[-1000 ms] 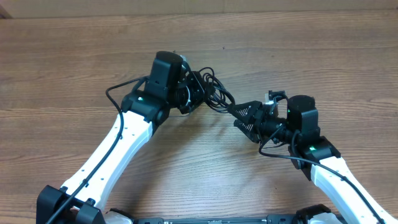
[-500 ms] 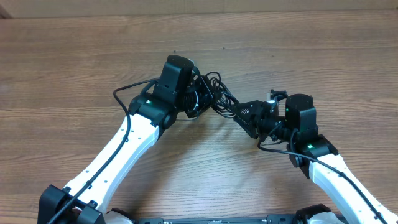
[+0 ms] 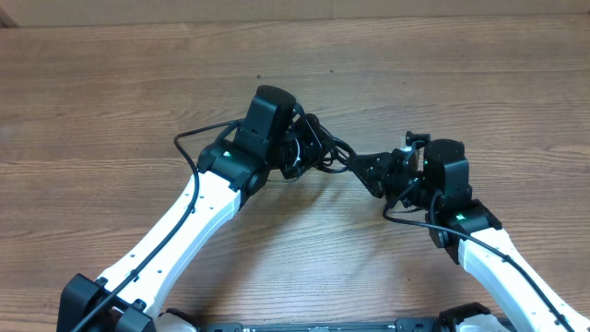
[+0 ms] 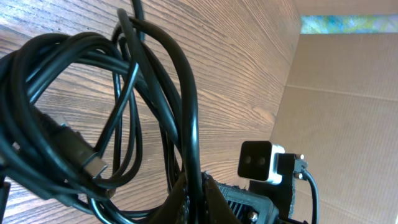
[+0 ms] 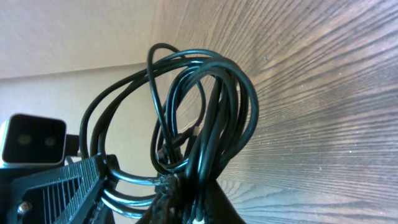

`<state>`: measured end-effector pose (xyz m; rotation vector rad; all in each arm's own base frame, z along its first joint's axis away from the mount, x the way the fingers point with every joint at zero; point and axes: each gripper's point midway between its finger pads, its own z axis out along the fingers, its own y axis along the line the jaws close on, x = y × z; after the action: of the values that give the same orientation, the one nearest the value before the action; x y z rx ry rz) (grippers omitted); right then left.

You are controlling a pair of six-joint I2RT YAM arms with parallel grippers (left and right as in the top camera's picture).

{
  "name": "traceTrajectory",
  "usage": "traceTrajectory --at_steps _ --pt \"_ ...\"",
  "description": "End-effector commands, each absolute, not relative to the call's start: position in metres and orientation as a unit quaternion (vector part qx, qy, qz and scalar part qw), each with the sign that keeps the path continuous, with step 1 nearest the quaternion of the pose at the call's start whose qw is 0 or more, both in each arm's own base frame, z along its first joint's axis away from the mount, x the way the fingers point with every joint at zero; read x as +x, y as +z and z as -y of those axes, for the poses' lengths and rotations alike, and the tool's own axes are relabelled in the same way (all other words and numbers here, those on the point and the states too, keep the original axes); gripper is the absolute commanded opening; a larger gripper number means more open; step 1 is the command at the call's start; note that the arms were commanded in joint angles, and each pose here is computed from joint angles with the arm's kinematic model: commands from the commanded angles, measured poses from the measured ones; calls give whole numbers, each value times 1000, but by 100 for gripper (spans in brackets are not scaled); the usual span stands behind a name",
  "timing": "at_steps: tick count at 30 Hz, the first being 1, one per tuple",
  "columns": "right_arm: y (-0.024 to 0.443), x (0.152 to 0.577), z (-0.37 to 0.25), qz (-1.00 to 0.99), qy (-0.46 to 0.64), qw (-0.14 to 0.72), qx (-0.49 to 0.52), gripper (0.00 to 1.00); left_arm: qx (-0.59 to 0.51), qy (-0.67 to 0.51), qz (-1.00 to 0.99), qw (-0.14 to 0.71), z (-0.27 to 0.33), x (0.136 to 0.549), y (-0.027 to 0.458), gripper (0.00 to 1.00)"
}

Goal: Untangle cables
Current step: 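Grasp a hanging cable strand with the right gripper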

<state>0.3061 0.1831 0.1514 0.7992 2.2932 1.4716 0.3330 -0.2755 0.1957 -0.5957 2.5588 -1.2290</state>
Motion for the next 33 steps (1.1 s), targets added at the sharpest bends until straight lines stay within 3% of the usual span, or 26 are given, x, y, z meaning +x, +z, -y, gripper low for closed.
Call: traceTrajectory --at_steps 1,17,31,33 --pt "158 310 -184 -799 511 158 275 4 -186 -448 -866 125 285 327 222 4" --pt "141 276 -195 -857 476 194 43 4 -260 -382 -872 163 237 352 203 4" --pt "113 277 -174 -889 407 188 90 4 -275 -356 -881 149 220 349 191 4" --pt "114 277 -175 -888 410 186 95 25 -272 -354 -882 149 220 349 191 4"
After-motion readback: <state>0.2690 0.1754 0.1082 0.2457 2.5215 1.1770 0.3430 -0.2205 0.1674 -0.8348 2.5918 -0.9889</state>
